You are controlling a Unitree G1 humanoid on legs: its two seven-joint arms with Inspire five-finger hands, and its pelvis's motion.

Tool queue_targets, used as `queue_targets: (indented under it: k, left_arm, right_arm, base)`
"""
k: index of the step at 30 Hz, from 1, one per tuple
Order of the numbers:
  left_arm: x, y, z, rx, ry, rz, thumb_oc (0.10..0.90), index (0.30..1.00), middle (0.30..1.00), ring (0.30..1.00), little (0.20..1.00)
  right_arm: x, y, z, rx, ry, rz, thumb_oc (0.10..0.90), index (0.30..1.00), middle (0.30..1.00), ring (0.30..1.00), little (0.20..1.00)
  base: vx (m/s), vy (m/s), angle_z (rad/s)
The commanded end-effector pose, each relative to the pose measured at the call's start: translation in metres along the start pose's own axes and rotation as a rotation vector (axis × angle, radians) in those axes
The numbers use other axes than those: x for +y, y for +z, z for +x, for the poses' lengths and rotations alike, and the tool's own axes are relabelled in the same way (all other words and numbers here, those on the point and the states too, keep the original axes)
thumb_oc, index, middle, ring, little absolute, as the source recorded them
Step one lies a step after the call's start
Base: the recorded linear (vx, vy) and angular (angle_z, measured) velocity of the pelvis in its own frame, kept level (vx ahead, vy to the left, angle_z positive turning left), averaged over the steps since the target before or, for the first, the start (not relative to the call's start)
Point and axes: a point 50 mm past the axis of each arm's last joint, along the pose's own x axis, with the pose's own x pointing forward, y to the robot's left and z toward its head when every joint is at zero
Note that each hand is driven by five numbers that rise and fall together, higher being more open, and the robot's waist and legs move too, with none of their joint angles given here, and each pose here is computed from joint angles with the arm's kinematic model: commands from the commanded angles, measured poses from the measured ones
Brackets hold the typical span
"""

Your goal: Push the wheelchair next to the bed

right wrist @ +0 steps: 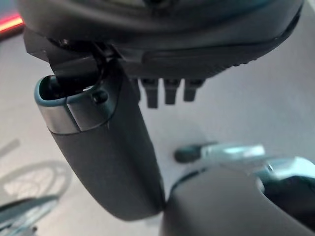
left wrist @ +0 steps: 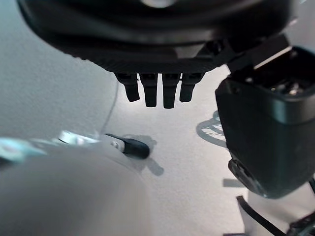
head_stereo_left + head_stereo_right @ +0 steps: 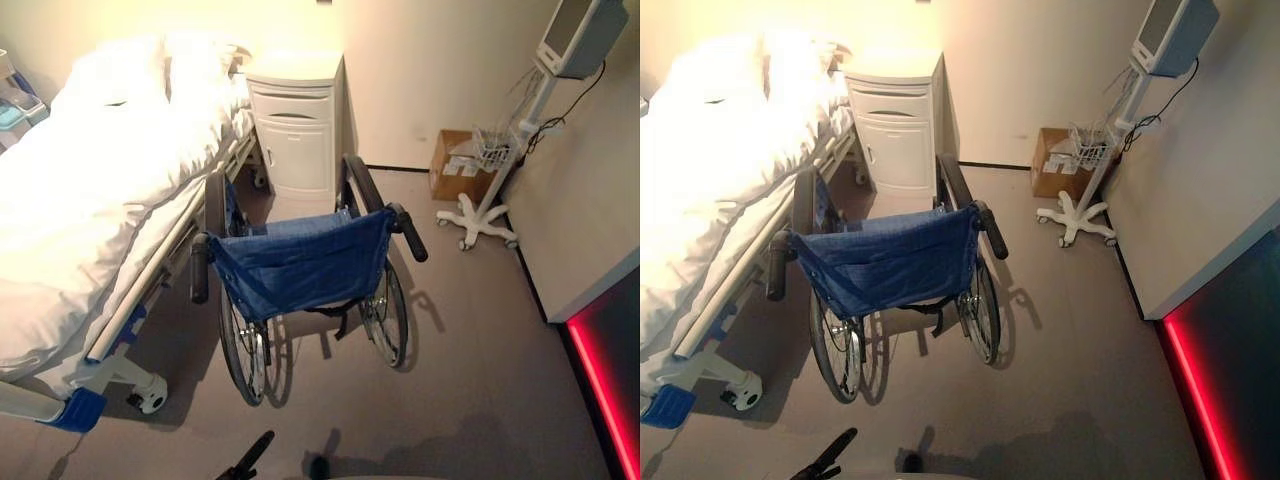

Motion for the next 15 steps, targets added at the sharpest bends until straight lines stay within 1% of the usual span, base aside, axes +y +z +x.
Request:
queue_targets:
  k: [1, 6, 10, 15]
  left_arm:
    - [-0.0114, -0.0004, 0.001, 0.031, -0.017, 0.057, 0.8, 0.9, 0.9, 0.9, 0.9]
    - [-0.0121, -0.0101, 0.0005, 0.087, -0.046, 0.11, 0.8, 0.9, 0.9, 0.9, 0.9]
    - [-0.016, -0.0075, 0.0004, 0.096, -0.073, 0.098, 0.8, 0.9, 0.9, 0.9, 0.9]
    - [-0.0195, -0.0089, 0.0001, 0.104, -0.062, 0.118, 0.8, 0.9, 0.9, 0.9, 0.9]
  right_arm:
    - [-0.0002, -0.0047, 0.0002, 0.076, 0.094, -0.023, 0.8, 0.9, 0.9, 0.9, 0.9]
    - [-0.001, -0.0132, 0.0005, 0.122, 0.103, -0.036, 0.8, 0.9, 0.9, 0.9, 0.9]
    - [0.0025, -0.0114, 0.0006, 0.111, 0.105, -0.077, 0.8, 0.9, 0.9, 0.9, 0.9]
    - [0.0052, -0.0096, 0.0005, 0.102, 0.106, -0.106, 0.8, 0.9, 0.9, 0.9, 0.9]
  base:
    - [0.0, 0.0, 0.0]
    - [0.0, 0.0, 0.0]
    - [0.0, 0.0, 0.0]
    - [0.0, 0.0, 0.0]
